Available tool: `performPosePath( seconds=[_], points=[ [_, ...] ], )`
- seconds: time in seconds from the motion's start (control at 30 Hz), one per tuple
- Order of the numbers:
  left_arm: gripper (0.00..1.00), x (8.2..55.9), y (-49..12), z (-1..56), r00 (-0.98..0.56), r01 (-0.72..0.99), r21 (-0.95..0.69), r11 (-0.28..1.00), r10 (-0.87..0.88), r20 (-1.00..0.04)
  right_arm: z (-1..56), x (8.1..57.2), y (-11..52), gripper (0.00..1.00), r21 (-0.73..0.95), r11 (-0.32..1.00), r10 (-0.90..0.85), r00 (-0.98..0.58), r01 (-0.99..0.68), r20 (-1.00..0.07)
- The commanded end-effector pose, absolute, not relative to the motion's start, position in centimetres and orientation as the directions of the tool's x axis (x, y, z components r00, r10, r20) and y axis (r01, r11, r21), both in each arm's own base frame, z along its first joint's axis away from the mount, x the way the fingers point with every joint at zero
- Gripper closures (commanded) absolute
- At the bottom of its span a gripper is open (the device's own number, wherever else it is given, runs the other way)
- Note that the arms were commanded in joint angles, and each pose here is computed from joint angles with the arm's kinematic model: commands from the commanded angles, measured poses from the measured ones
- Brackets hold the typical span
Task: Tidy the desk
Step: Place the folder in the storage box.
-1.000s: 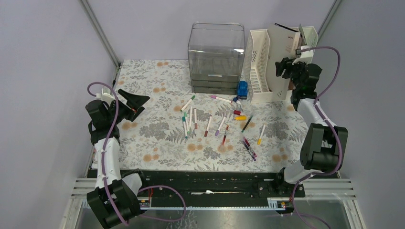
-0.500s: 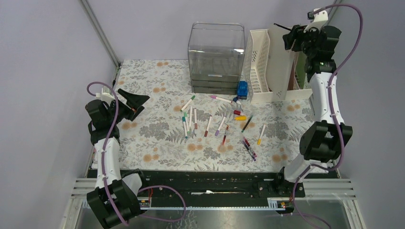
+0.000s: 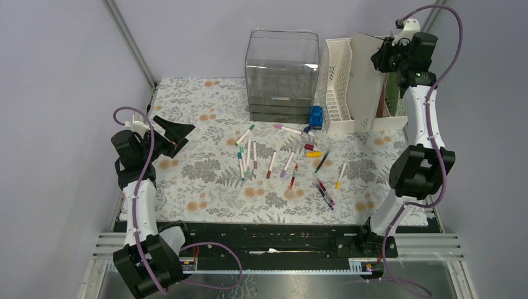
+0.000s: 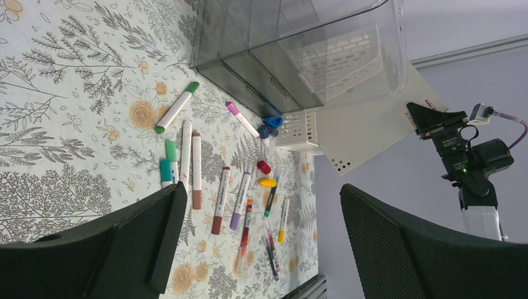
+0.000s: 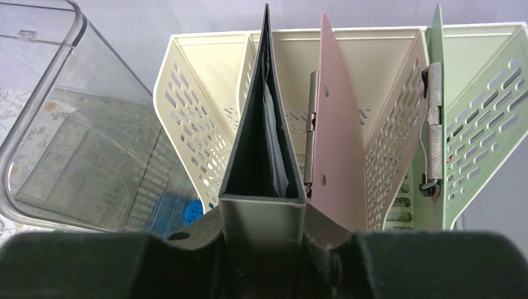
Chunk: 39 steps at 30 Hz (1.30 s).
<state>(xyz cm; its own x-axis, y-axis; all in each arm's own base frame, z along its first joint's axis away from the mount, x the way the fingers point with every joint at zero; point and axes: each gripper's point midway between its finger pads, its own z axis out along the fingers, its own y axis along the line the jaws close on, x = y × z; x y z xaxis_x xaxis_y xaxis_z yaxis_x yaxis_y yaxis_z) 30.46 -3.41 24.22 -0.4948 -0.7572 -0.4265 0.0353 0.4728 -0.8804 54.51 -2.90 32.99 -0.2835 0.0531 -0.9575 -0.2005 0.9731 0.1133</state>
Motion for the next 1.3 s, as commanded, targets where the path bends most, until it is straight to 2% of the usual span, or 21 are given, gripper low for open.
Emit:
performPosePath(
  seconds=[0.0,0.17,0.33,0.63,1.07,1.27],
  points=[
    [0.01,30.8,-3.6,26.4,-0.475,0.107,-0.866,0.488,-0.741,-0.476,41.6,53.0,-3.4,1.0,0.041,0.983,0.031,-0.06,-0.18,-0.998],
    [0.01,30.7,-3.7,26.8,-0.474,0.114,-0.867,0.484,-0.741,-0.476,43.8,51.6,-3.9,1.0,0.05,0.991,0.061,0.087,-0.128,-0.994],
    [0.01,30.6,-3.9,26.7,-0.479,0.114,-0.87,0.48,-0.741,-0.471,43.2,51.2,-4.4,1.0,0.044,0.994,0.061,0.186,-0.095,-0.981],
    [0.01,30.3,-4.2,26.8,-0.476,0.116,-0.871,0.477,-0.743,-0.471,44.5,50.9,-3.9,1.0,0.024,0.991,0.068,0.351,-0.129,-0.934],
    [0.01,30.2,-4.3,26.4,-0.481,0.111,-0.873,0.474,-0.743,-0.465,37.8,50.8,-3.8,1.0,-0.062,0.992,-0.013,0.396,-0.11,-0.918],
    [0.01,30.4,-4.3,26.5,-0.483,0.111,-0.873,0.476,-0.742,-0.466,38.3,51.7,-4.4,1.0,-0.049,0.995,-0.006,0.435,-0.088,-0.9]
  ],
)
